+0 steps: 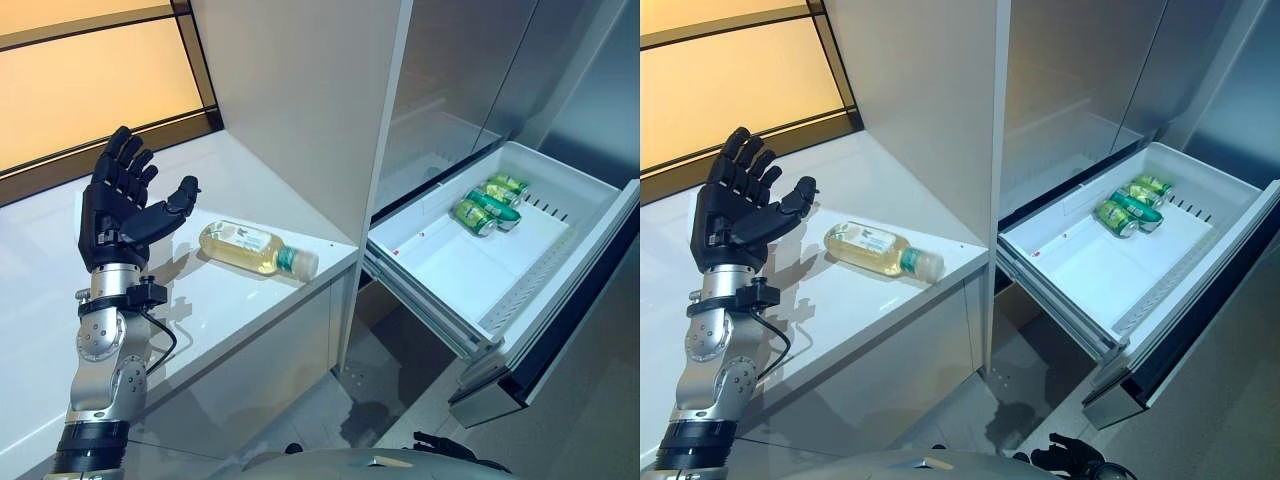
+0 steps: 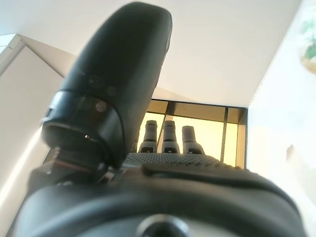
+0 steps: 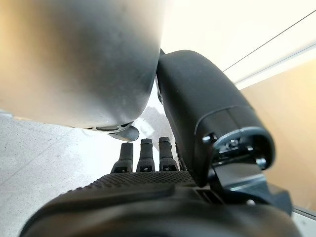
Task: Put drinks into fridge and close the fridge
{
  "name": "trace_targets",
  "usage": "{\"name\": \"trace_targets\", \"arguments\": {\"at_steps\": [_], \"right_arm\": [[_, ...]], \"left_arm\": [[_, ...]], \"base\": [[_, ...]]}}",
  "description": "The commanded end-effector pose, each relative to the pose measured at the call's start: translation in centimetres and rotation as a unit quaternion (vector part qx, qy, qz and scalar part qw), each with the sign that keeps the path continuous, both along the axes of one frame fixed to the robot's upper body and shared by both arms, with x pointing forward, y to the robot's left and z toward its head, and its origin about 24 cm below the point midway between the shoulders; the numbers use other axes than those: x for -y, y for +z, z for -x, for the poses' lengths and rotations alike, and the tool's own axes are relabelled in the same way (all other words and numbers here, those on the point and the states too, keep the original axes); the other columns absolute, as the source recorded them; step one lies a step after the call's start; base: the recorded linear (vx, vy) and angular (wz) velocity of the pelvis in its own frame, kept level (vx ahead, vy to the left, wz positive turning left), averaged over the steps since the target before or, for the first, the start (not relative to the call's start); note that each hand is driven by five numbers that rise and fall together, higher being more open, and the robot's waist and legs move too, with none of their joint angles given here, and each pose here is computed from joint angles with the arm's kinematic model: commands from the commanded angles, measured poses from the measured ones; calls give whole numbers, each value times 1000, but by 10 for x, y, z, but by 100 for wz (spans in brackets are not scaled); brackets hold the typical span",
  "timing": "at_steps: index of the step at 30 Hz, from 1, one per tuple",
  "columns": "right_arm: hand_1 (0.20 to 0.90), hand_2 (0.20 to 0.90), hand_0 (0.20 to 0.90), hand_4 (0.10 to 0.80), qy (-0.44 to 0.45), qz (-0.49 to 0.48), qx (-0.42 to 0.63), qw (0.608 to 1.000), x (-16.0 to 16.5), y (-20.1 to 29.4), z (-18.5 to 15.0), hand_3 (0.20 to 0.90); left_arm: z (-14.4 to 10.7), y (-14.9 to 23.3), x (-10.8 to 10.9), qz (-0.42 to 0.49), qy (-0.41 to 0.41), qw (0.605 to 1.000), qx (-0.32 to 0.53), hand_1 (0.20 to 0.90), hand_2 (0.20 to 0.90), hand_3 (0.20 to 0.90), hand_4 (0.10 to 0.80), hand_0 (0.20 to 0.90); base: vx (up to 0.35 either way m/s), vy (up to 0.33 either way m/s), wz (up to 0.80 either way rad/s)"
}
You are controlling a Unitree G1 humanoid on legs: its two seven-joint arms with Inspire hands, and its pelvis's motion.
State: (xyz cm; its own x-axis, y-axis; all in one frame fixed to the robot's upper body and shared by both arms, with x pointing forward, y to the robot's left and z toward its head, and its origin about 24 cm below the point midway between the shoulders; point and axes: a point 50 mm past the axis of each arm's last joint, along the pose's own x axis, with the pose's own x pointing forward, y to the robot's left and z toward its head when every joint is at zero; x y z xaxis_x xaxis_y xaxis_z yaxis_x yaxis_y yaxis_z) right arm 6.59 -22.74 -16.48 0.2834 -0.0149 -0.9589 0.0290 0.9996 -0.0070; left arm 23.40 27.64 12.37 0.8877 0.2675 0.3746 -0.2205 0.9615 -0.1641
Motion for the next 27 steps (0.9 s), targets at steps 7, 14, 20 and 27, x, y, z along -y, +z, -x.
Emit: {"name": "trace_targets", "arguments": {"at_steps": [7,14,20,27], "right_arm": [[900,900,900,800,14,-7,5,1000,-1,1,-4,900],[900,900,900,800,13,-7,6,1000,-2,1,-4,900],[900,900,900,800,15,-4,9,1000,1,2,-4,900],[900,900,900,800,18,4,9,1000,11,4,-1,900]], "left_arm": [[1,58,-11,-25,20,990,134,900,900,900,800,900],[3,64,-3,-48,-19,986,161,900,900,900,800,900],[7,78,9,-171,-50,968,176,900,900,900,800,900],[7,91,-1,-345,-50,929,128,900,900,900,800,900]], "base": [[0,0,0],[0,0,0],[0,0,0],[0,0,0]]}}
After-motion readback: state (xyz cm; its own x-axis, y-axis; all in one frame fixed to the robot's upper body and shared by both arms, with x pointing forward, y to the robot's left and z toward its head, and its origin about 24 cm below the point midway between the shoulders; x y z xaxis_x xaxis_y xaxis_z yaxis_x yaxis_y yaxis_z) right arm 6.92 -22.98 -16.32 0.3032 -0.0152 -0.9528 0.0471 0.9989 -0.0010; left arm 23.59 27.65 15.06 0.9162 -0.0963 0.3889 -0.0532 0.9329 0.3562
